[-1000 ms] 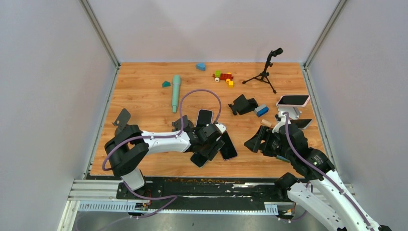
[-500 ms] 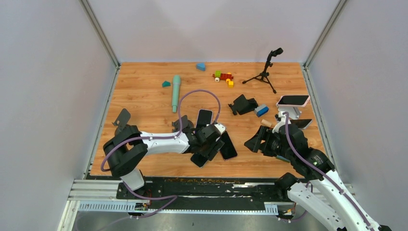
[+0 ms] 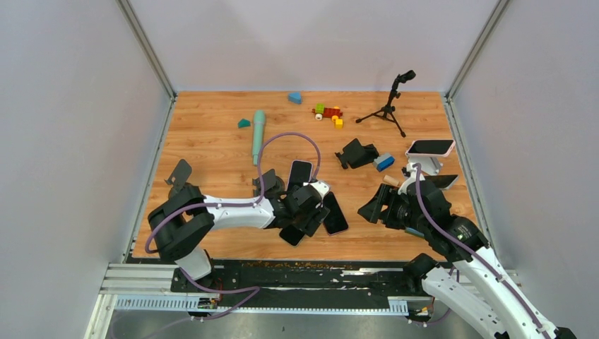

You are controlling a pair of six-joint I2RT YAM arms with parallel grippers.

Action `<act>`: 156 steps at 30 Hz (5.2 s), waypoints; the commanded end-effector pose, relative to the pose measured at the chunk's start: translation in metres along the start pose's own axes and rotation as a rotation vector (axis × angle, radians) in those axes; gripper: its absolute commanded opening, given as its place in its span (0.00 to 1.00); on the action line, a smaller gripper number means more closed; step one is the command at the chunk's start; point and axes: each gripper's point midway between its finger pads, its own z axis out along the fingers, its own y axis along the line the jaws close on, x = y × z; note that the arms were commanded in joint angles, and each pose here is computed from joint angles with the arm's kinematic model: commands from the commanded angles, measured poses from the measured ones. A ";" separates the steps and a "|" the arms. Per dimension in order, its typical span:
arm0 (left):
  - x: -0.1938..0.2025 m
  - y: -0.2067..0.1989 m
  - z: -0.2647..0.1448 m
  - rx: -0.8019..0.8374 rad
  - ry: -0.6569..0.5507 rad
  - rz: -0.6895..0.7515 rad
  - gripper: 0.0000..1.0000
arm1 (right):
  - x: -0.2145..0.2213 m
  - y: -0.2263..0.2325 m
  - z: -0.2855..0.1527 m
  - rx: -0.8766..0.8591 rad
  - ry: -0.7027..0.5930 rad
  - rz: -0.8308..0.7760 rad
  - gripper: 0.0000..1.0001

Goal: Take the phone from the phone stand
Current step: Place the phone at the center of the board, then move the phone stand with the phone to the center of the board.

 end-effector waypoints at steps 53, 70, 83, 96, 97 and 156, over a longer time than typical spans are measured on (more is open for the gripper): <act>-0.029 0.072 -0.144 -0.025 -0.361 -0.216 1.00 | -0.137 -0.051 0.010 0.436 -0.191 -0.019 0.77; -0.031 0.068 -0.150 0.016 -0.405 -0.171 1.00 | -0.223 -0.161 -0.050 0.522 -0.465 0.389 0.77; -0.094 0.032 -0.167 0.193 -0.540 -0.072 1.00 | -0.235 -0.119 -0.065 0.296 -0.495 0.318 0.76; -0.216 -0.060 -0.131 0.475 -0.547 0.157 1.00 | -0.192 -0.056 -0.109 0.254 -0.536 0.236 0.78; -0.215 -0.063 -0.127 0.481 -0.534 0.163 1.00 | -0.191 -0.056 -0.109 0.252 -0.533 0.236 0.78; -0.115 -0.007 -0.170 0.264 -0.695 0.153 1.00 | -0.160 -0.054 -0.116 0.549 -0.512 0.220 0.94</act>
